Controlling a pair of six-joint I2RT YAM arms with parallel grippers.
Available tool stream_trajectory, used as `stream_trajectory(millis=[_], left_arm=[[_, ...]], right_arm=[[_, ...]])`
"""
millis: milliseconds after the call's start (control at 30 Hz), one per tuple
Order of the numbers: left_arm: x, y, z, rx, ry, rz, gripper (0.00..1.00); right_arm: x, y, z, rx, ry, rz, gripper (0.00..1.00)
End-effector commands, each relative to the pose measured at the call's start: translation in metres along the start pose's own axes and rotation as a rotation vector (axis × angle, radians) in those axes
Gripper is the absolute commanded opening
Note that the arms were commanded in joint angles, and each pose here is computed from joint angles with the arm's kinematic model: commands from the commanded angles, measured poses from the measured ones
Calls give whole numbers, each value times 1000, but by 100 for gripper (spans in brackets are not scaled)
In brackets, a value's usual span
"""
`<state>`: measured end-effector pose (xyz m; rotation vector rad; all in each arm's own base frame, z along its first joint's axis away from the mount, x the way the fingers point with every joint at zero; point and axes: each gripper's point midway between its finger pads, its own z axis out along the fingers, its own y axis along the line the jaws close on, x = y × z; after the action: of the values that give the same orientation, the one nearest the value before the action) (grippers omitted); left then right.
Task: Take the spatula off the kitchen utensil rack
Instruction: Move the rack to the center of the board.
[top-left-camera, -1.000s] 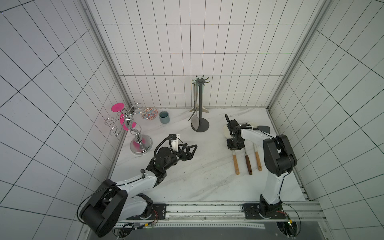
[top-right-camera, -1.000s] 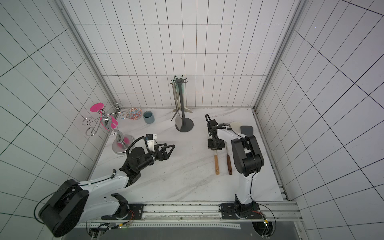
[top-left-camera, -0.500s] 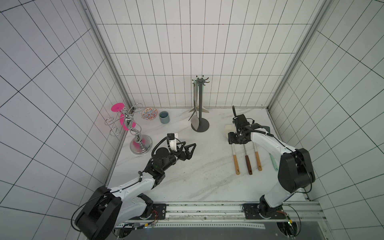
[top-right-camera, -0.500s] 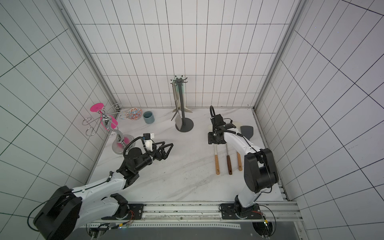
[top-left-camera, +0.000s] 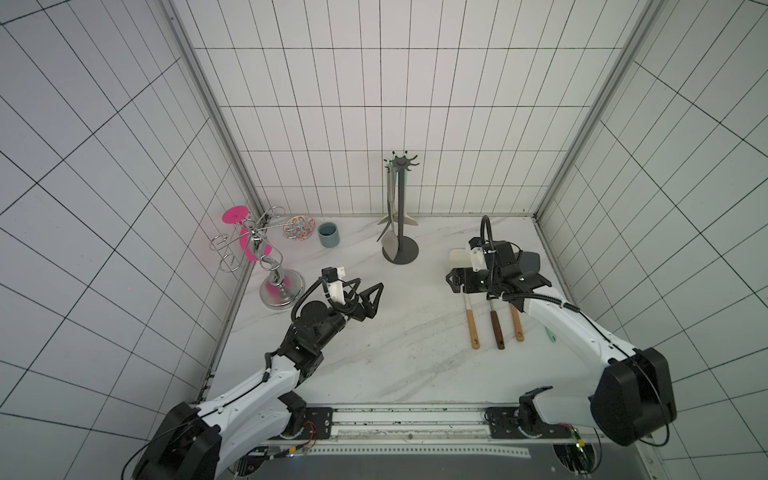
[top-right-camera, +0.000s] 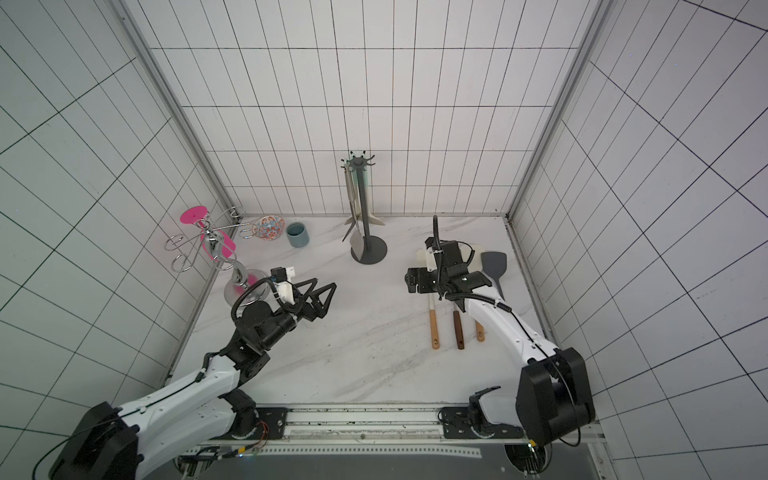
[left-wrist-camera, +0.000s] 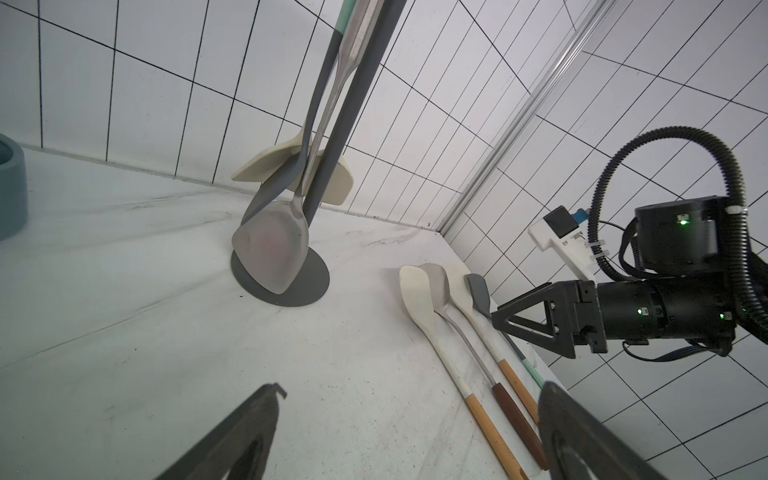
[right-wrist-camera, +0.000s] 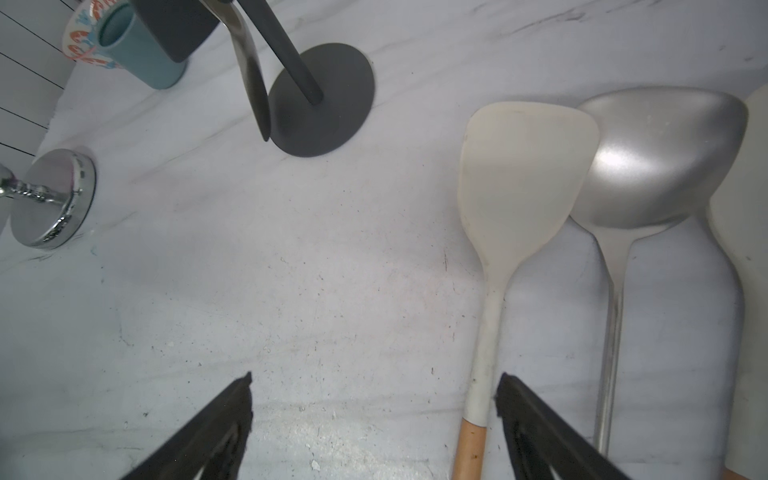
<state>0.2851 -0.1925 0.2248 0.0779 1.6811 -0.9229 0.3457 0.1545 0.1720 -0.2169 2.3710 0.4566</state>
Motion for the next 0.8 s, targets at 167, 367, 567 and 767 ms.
stream_trajectory(millis=[167,367,567,767], left_arm=[[6,10,0,-41,10,11,98],[14,18,6,-62,36,12,98],[16,25,8,-95,35,16,98],[17,38,9,-130,38,-7,98]], right_arm=[[-10,26,2,-165,-135,3,91],[-23,36,10,-241,-211,40,89],[-53,49,29,-334,-306,50,84],[-85,58,65,-401,-346,108,79]])
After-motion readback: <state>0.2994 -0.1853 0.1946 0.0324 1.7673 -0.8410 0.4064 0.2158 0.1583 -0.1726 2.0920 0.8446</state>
